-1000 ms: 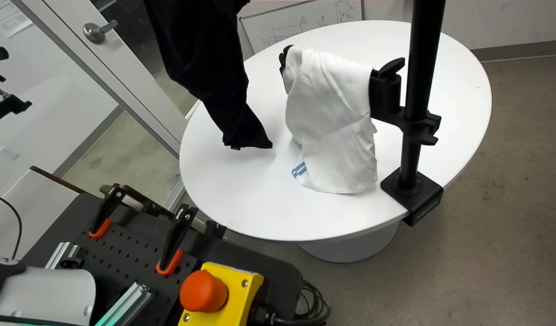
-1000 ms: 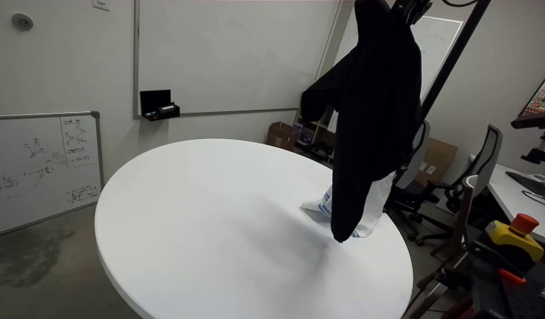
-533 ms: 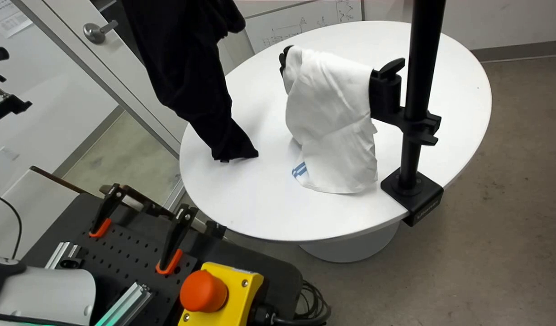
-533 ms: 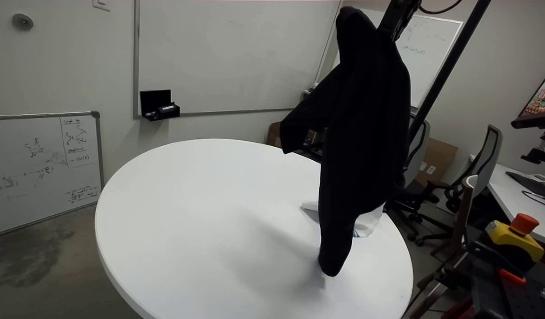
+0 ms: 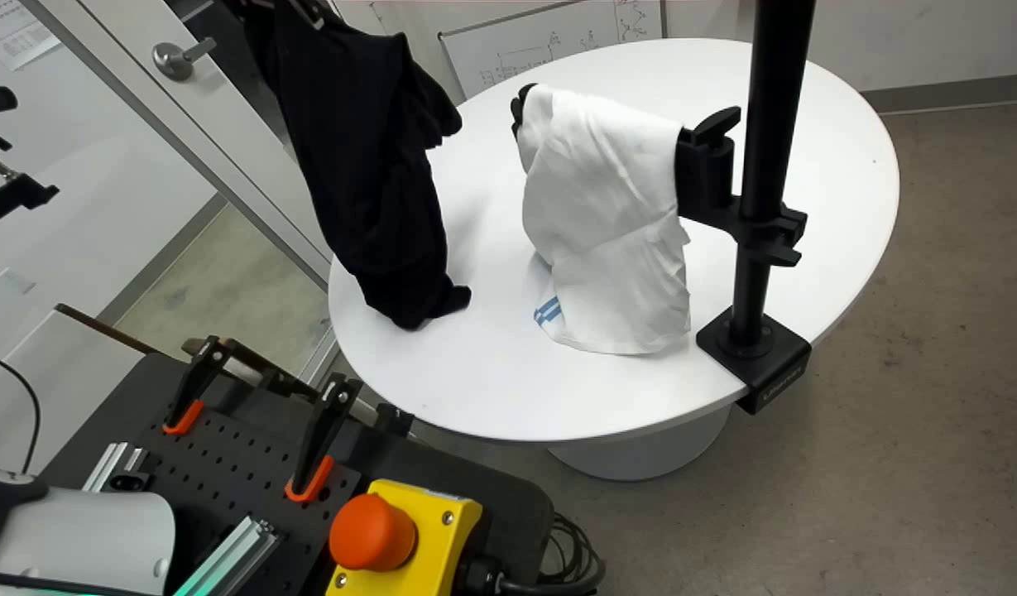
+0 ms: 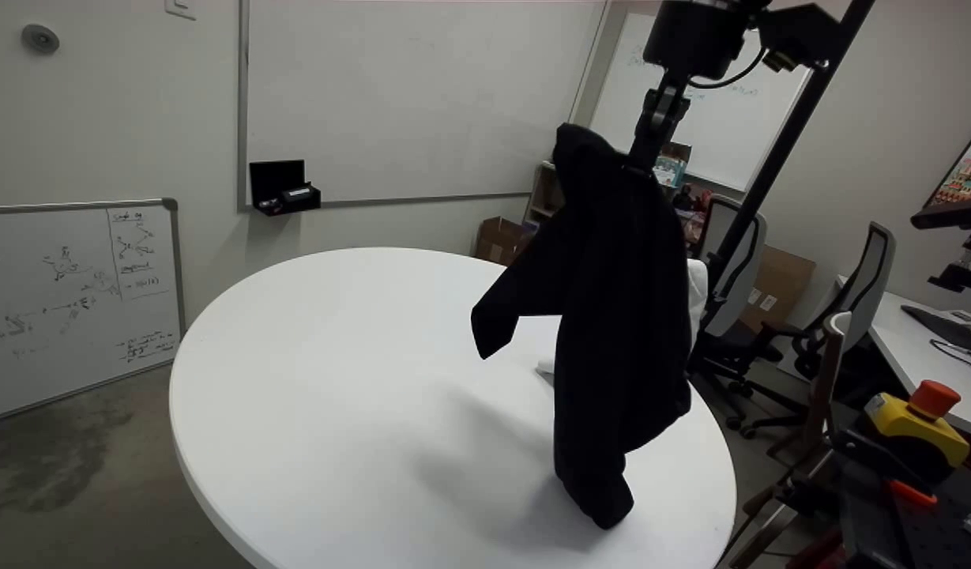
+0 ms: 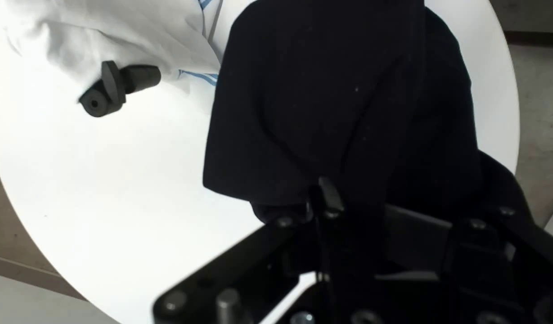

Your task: Remove the black cloth from the metallic object and put it on the table

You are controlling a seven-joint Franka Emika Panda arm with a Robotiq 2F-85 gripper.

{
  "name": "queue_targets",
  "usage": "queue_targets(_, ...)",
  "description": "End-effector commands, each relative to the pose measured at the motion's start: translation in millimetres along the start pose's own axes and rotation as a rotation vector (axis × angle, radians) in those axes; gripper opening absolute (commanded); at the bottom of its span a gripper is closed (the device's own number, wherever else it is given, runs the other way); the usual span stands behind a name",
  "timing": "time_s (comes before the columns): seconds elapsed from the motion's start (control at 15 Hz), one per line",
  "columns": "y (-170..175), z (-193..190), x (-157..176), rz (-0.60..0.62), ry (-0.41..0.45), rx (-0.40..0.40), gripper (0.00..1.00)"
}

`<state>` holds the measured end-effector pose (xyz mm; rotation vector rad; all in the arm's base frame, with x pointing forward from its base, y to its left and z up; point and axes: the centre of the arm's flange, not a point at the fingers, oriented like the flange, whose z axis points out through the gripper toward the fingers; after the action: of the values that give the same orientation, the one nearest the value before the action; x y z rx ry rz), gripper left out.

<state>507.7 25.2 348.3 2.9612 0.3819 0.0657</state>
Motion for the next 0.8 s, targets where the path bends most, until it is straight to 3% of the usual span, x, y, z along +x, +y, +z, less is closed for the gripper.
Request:
queue_targets(0.0, -13.4, 32.2, 8.9, 0.03, 0.062, -0.05, 0.02)
queue_targets(0.4, -38.3, 69.9, 9.6, 0.104, 0.181, -0.116, 0.02)
queue_targets(0.73, -45.8, 92.2, 5.3, 0.102, 0.169, -0.191, 0.02)
